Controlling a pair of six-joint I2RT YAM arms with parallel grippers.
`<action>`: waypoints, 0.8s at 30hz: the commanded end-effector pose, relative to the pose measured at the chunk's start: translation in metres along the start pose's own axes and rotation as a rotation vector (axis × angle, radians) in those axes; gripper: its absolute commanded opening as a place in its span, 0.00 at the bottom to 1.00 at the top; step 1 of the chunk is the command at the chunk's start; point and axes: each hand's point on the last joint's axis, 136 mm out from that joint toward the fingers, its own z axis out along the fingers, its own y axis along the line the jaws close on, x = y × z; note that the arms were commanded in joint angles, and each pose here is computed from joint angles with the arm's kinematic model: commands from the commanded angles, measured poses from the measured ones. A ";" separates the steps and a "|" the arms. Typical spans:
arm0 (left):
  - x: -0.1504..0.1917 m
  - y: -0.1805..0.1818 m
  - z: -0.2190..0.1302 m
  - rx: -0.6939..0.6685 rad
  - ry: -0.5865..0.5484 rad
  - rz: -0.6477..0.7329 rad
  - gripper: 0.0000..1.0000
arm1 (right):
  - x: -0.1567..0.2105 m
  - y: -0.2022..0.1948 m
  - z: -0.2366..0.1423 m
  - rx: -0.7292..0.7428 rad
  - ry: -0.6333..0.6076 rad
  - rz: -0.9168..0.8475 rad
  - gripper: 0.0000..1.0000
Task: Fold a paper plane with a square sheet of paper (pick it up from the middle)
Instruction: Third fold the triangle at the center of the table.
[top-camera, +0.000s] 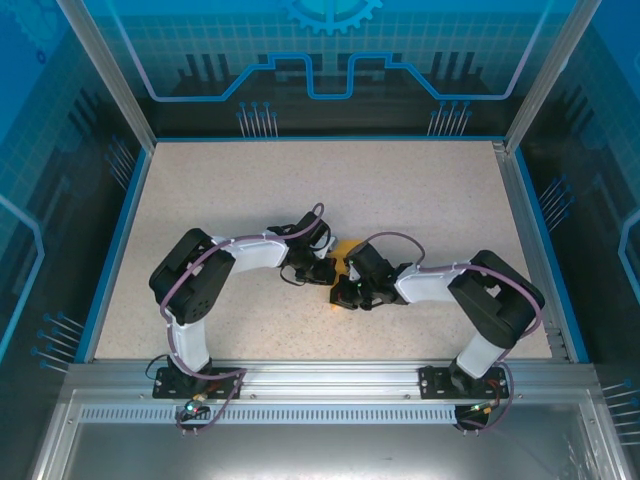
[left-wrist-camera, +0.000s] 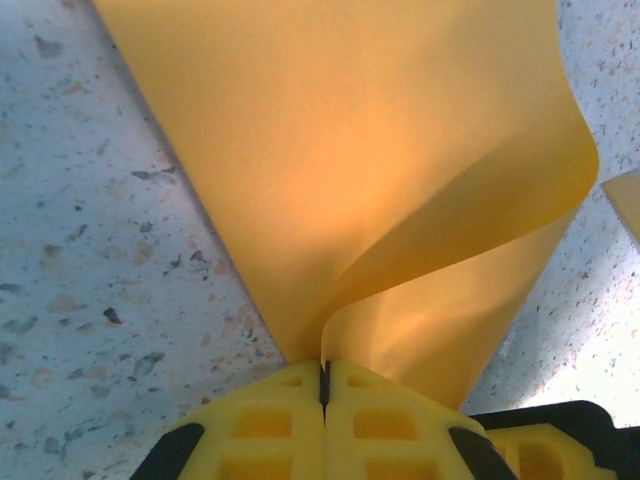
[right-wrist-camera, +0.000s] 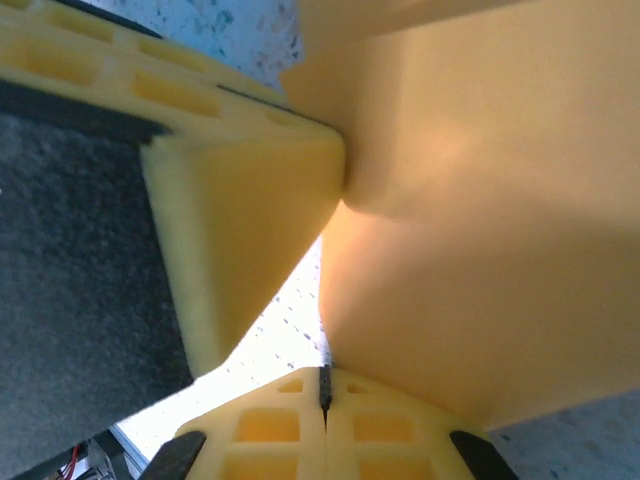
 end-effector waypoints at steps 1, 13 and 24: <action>0.015 0.011 0.009 -0.035 0.070 -0.005 0.01 | 0.010 -0.025 0.009 0.057 0.025 0.028 0.02; 0.013 0.011 0.008 -0.035 0.064 -0.003 0.00 | 0.005 0.015 -0.017 -0.090 -0.030 -0.025 0.03; 0.015 0.010 0.009 -0.035 0.071 -0.001 0.01 | 0.019 -0.018 0.003 -0.039 0.014 0.021 0.02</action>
